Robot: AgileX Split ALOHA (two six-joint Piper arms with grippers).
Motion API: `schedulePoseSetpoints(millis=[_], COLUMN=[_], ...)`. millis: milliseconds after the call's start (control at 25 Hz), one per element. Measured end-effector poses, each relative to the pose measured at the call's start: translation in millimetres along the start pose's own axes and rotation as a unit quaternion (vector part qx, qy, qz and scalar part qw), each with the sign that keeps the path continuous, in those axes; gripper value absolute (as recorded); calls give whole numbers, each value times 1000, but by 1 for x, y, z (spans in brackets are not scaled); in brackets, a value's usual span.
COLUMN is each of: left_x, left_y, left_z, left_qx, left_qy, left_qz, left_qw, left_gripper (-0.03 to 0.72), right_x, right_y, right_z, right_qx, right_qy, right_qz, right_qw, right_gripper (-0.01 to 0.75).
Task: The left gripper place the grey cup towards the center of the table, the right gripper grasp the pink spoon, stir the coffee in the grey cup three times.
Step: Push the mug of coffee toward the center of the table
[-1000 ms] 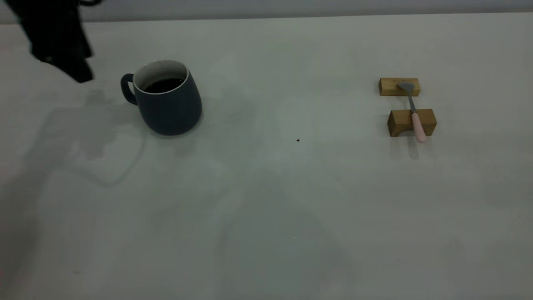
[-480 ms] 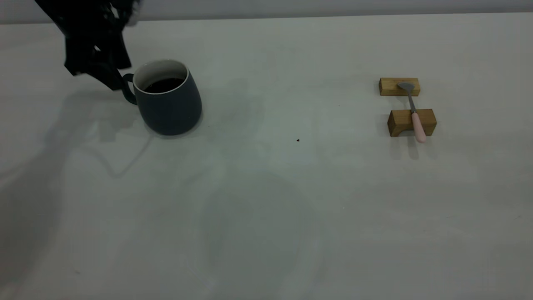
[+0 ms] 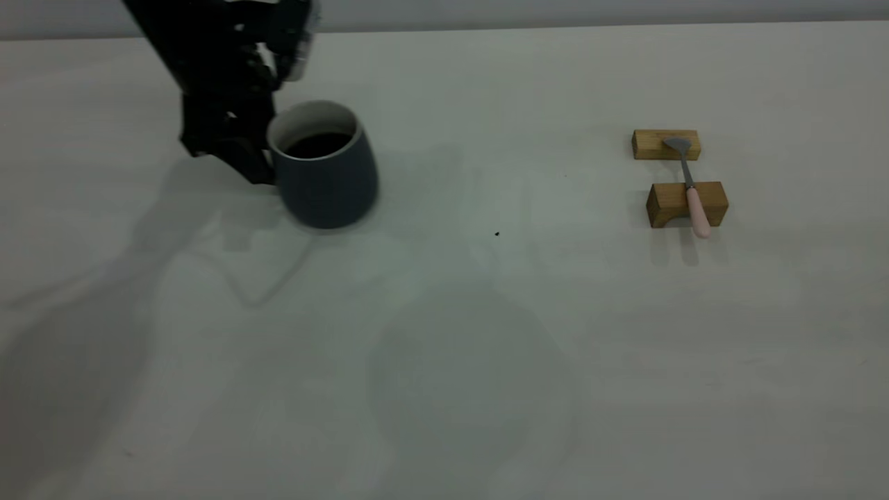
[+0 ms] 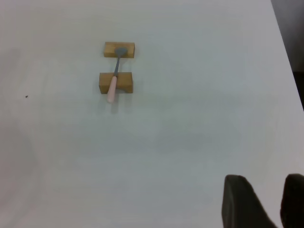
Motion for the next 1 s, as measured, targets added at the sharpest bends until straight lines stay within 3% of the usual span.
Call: schedulePoseSetpoints(millis=[480,800,1000], left_x=[7,5,4], left_y=[25,24,-29], left_z=[-80,-84,-87], left_qx=[-44,-37,-15], left_qy=[14,-6,-22], left_qz=[-26,-21,-14], left_qw=[999,999,1000], left_gripper=[519,519,519], right_x=[0,0,0], right_y=[0,0,0], right_z=[0,0,0], right_qx=[0,0,0], right_qy=[0,0,0], right_qz=[0,0,0], right_qw=[1000,1000,1000], right_gripper=[242,242,242])
Point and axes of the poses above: a point on each arm's last joint axis where the gripper is mounted, y pointing out along that axis toward the gripper, x along the wrist's bending axis when the last joint is at zero, z = x × y, the point moved 6 cm from there along y, pointing out along that axis toward the gripper, and after that the axes turned 14 degrees about y, right-handed, at the moved point
